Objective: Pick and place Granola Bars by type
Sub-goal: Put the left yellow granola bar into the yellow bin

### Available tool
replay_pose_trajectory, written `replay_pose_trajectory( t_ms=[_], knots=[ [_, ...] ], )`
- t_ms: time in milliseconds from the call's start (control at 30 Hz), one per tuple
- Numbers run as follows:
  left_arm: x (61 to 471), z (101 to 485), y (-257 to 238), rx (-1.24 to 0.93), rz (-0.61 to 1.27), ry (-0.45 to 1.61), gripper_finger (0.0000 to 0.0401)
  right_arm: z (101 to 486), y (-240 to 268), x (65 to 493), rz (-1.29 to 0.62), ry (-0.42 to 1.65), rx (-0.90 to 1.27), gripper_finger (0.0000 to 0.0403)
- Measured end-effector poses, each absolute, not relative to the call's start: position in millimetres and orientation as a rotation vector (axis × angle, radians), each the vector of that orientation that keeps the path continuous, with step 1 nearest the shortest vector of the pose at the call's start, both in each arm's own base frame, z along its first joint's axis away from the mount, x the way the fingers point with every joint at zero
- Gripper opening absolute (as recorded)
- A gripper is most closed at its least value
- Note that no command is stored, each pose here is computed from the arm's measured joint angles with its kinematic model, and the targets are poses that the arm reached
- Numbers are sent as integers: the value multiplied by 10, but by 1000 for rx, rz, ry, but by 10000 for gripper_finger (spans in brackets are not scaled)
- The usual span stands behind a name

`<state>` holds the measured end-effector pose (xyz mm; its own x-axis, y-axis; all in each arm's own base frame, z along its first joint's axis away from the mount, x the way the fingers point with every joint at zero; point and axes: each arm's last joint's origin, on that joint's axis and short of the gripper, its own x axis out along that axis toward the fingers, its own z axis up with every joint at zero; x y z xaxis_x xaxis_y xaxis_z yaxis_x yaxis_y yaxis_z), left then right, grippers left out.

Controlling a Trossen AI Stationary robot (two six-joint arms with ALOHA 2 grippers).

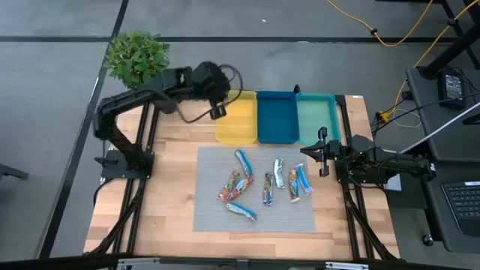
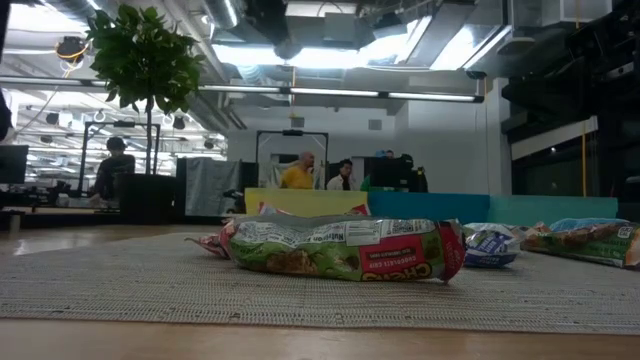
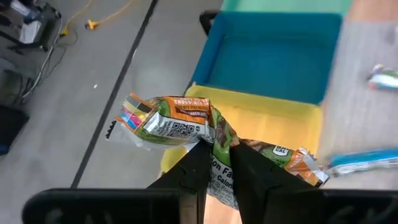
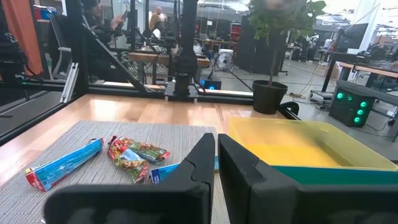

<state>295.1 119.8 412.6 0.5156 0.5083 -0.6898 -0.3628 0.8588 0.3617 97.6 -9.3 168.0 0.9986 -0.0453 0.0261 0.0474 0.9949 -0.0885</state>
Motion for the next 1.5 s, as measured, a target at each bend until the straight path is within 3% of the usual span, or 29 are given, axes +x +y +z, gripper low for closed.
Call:
replay_pose_trajectory(
  t_ms=[200,400,767,1500],
  knots=[
    [3136,4169,1673,162,577,916,54,1681,-93,976,-46,-25,-89,24],
    [3274,3943,1987,72,530,957,54,1680,-93,976,-46,-25,-89,24],
    [3646,3296,2216,-5,359,1083,54,1681,-93,976,-46,-25,-89,24],
    [3887,2404,2659,-105,318,1207,54,1681,-93,976,-47,-25,-89,24]
  ],
)
